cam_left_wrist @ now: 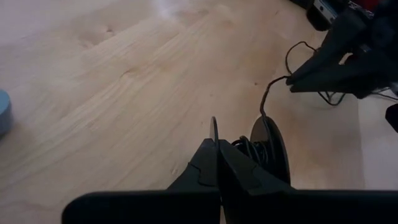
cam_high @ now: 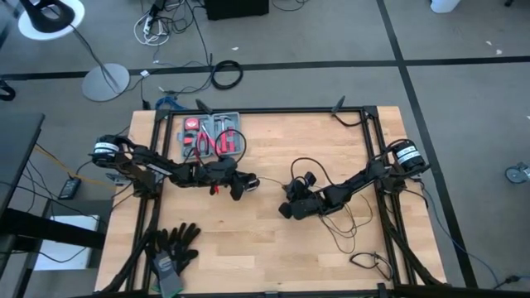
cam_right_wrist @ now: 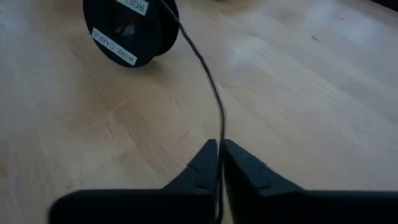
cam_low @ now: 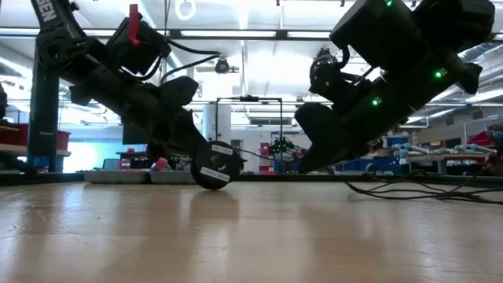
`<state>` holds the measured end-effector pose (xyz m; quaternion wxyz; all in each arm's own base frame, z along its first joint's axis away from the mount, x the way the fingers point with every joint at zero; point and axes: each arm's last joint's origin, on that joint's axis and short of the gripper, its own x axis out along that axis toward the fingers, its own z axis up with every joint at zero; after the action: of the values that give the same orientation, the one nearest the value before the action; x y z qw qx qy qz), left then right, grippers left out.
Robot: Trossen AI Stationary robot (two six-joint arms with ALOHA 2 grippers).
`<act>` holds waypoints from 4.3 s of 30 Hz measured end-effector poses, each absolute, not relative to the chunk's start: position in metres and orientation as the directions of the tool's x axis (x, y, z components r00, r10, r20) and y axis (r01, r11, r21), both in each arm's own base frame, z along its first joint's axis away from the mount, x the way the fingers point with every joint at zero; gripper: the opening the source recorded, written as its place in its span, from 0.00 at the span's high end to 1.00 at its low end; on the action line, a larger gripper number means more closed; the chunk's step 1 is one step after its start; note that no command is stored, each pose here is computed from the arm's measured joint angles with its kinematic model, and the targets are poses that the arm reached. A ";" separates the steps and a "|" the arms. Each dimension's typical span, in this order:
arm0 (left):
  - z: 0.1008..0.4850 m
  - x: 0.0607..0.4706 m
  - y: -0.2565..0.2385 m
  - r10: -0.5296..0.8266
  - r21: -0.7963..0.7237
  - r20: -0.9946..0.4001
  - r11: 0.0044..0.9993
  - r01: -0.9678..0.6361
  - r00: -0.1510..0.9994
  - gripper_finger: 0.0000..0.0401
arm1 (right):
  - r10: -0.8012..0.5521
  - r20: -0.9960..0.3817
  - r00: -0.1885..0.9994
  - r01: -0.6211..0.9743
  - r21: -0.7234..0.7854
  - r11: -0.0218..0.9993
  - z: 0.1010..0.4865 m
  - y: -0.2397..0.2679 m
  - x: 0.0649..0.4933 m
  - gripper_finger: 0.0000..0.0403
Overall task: Coil cords
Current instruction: Coil the black wire onto the spool
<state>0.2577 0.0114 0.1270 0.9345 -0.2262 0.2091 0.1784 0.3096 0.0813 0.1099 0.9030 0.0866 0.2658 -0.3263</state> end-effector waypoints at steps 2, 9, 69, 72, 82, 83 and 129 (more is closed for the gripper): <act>0.128 0.258 0.011 0.219 -0.363 -0.460 0.838 -0.407 0.860 1.00 | -0.528 -0.553 0.645 0.634 0.002 0.773 0.109 0.078 0.311 0.98; 0.142 0.265 0.010 0.178 -0.427 -0.326 0.849 -0.312 0.928 1.00 | -0.442 -0.605 0.662 0.608 0.089 0.789 0.109 0.071 0.315 0.99; 0.129 0.263 0.020 0.238 -0.308 -0.573 0.824 -0.476 0.784 1.00 | -0.252 -0.801 0.544 0.389 -0.026 0.921 0.159 0.026 0.360 0.81; 0.129 0.263 0.020 0.240 -0.306 -0.574 0.824 -0.477 0.783 1.00 | -0.280 -0.812 0.512 0.410 -0.055 0.910 0.156 0.035 0.356 0.81; 0.129 0.264 0.020 0.241 -0.308 -0.569 0.824 -0.476 0.786 1.00 | -0.322 -0.820 0.473 0.458 -0.084 0.885 0.135 0.057 0.335 0.92; 0.129 0.264 0.020 0.241 -0.311 -0.564 0.824 -0.473 0.790 1.00 | -0.319 -0.816 0.483 0.456 -0.076 0.887 0.134 0.058 0.335 0.96; 0.158 0.272 0.042 0.565 -0.370 -0.242 0.698 -0.613 0.789 1.00 | -0.044 -0.662 0.748 0.273 0.248 0.929 0.104 0.054 0.408 1.00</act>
<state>0.2725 0.0422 0.1583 0.9197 -0.2201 0.0550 0.3203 0.4083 0.0541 0.1039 0.9199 0.1670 0.3441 -0.0862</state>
